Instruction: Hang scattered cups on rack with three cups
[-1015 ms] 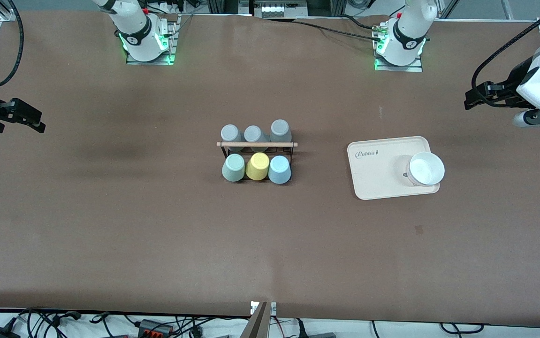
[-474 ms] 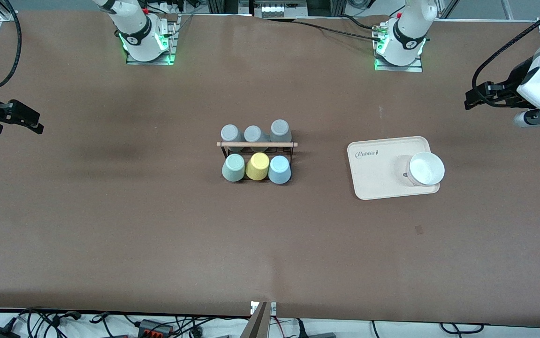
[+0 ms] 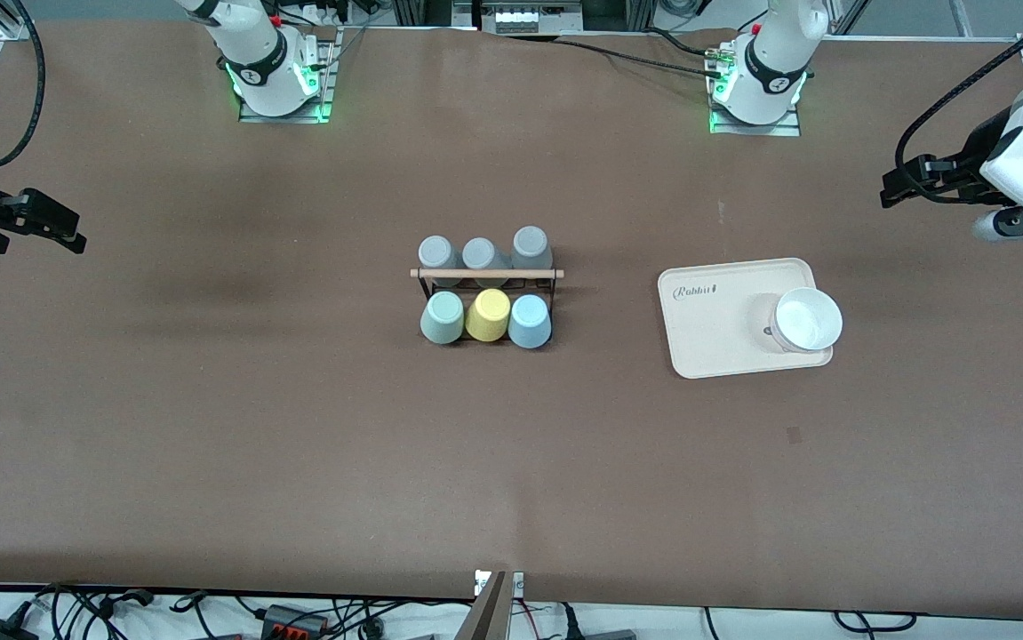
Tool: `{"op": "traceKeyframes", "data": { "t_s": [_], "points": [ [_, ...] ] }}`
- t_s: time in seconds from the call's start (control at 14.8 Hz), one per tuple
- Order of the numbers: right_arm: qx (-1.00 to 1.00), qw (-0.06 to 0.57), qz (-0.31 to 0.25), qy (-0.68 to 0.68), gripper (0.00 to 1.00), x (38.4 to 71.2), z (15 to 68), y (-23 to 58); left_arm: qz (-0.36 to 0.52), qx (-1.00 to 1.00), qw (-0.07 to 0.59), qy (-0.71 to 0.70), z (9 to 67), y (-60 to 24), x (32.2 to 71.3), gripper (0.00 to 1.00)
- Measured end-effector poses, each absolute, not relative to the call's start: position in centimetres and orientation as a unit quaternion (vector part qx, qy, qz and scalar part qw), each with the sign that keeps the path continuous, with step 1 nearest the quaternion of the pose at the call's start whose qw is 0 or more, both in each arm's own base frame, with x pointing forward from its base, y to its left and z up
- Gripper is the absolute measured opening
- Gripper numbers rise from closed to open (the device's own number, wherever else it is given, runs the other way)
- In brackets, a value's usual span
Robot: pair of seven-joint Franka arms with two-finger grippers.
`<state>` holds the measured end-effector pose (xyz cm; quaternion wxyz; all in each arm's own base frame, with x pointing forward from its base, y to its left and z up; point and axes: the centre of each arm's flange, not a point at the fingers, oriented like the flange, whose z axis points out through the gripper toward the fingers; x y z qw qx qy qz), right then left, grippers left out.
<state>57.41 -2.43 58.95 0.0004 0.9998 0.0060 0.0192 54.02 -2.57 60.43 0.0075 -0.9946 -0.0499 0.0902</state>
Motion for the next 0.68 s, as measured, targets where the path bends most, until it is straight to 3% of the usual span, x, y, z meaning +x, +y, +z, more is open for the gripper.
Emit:
{"op": "traceKeyframes", "data": {
  "t_s": [0.68],
  "points": [
    [1.000,0.000,0.018,0.006,1.00,57.40,58.85,-2.43,0.091,-0.994,0.007,-0.053,60.41,-2.22,54.01,1.00]
  ]
}}
